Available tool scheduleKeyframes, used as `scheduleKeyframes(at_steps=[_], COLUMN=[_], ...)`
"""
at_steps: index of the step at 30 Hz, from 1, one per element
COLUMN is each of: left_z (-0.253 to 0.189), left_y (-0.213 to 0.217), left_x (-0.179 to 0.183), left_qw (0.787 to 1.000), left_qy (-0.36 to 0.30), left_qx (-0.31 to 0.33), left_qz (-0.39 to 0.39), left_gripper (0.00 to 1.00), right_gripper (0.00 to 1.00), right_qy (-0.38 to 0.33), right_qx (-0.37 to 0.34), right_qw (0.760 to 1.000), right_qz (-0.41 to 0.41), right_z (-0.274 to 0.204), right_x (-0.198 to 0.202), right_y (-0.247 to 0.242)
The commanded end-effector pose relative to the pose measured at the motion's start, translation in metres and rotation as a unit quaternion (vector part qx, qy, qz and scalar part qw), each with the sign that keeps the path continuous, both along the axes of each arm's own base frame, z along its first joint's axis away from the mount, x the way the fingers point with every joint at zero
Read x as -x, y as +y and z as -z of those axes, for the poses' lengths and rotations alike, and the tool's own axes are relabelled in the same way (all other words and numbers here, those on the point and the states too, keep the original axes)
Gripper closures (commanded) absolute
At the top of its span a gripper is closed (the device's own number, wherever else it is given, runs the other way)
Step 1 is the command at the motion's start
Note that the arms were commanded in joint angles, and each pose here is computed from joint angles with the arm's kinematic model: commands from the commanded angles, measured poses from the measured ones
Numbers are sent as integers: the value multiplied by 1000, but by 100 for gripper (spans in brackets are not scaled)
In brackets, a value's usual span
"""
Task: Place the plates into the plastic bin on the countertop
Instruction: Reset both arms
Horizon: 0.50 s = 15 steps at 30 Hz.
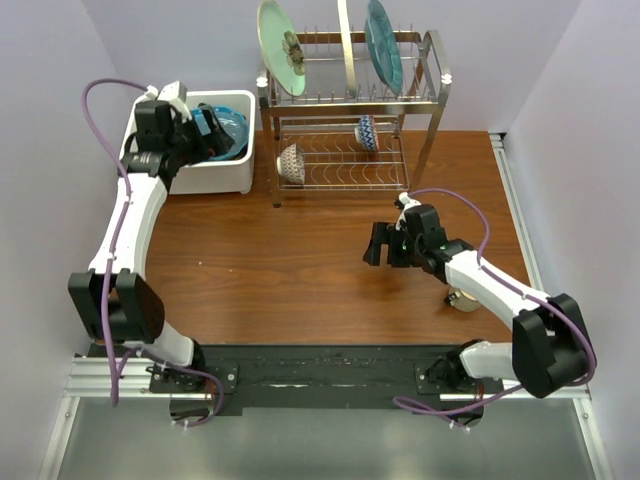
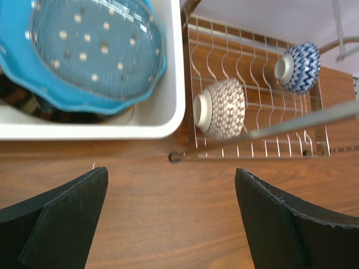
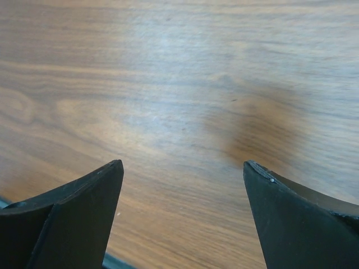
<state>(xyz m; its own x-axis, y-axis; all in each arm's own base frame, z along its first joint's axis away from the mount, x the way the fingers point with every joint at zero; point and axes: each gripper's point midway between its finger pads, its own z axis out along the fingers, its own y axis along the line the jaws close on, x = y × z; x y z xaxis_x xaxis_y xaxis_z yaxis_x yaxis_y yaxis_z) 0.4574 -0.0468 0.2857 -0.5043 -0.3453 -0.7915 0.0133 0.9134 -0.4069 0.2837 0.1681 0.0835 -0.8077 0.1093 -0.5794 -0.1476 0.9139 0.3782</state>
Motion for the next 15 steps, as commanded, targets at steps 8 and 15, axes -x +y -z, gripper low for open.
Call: scheduleKeyframes(at_steps=[8, 15], left_z=[39, 58], left_y=[-18, -37], left_x=[39, 61], left_qw=[999, 997], left_qy=[6, -3], left_qx=[-45, -70], left_qz=[-7, -18], left_gripper=[0, 0], right_gripper=[5, 1], right_qy=[-82, -106], right_qx=[105, 146], right_qw=[988, 977], right_qz=[80, 117], right_z=[-47, -62], right_x=[-17, -17], right_y=[-53, -76])
